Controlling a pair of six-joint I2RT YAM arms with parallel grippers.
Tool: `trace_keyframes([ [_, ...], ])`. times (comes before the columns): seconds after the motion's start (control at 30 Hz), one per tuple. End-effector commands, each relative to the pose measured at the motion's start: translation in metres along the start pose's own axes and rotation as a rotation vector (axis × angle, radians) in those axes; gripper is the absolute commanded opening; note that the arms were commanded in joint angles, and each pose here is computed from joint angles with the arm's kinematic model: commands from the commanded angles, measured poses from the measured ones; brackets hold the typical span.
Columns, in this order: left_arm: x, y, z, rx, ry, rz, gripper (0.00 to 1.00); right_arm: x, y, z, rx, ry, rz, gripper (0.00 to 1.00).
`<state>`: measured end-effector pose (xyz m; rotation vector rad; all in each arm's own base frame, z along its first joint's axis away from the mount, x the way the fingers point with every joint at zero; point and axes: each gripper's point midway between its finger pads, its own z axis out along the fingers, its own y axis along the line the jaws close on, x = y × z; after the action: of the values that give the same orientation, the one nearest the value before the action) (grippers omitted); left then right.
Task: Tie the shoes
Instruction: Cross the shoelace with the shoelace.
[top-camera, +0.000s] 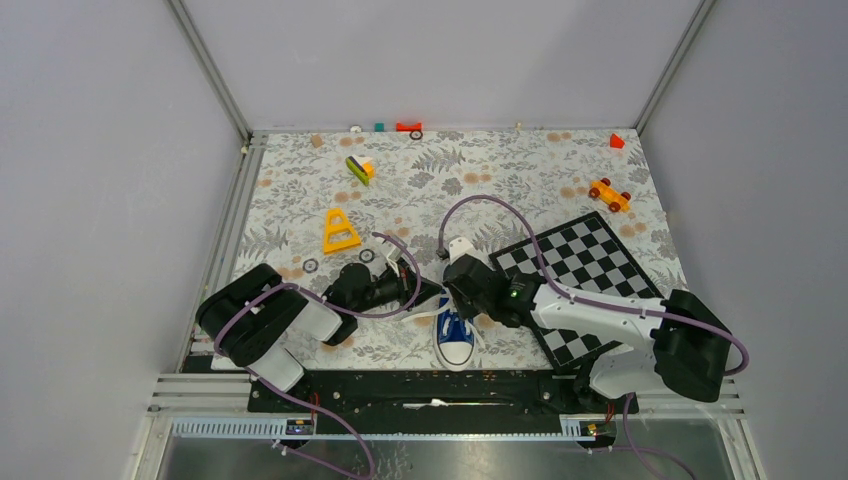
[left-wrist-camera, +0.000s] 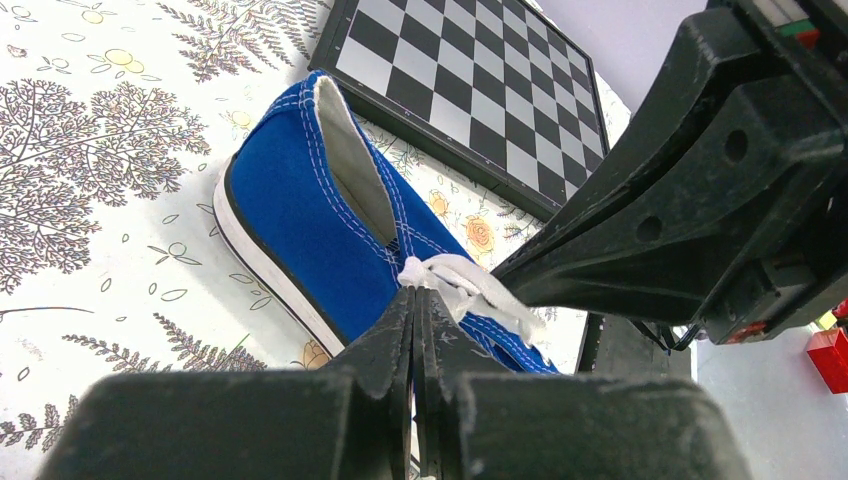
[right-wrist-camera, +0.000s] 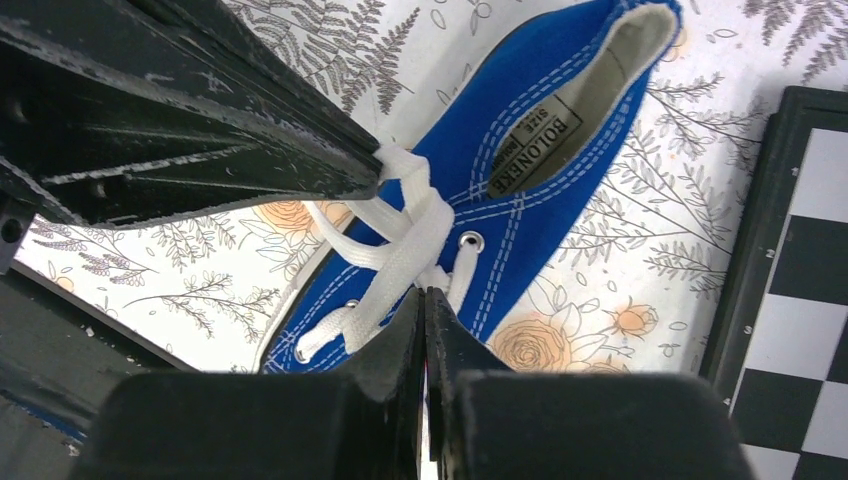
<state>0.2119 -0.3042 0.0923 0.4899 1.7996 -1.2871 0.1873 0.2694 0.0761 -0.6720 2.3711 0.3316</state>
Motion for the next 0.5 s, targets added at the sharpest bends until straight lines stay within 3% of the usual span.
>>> trace_keyframes([
  [0.0,-0.01,-0.009,-0.001,0.043,-0.039,0.025,0.0,-0.017,-0.008,-0.011,0.034,-0.094,0.026,0.0],
  [0.47,-0.01,-0.008,-0.003,0.041,-0.041,0.025,0.0,-0.026,-0.02,-0.018,0.088,-0.16,0.053,0.0],
])
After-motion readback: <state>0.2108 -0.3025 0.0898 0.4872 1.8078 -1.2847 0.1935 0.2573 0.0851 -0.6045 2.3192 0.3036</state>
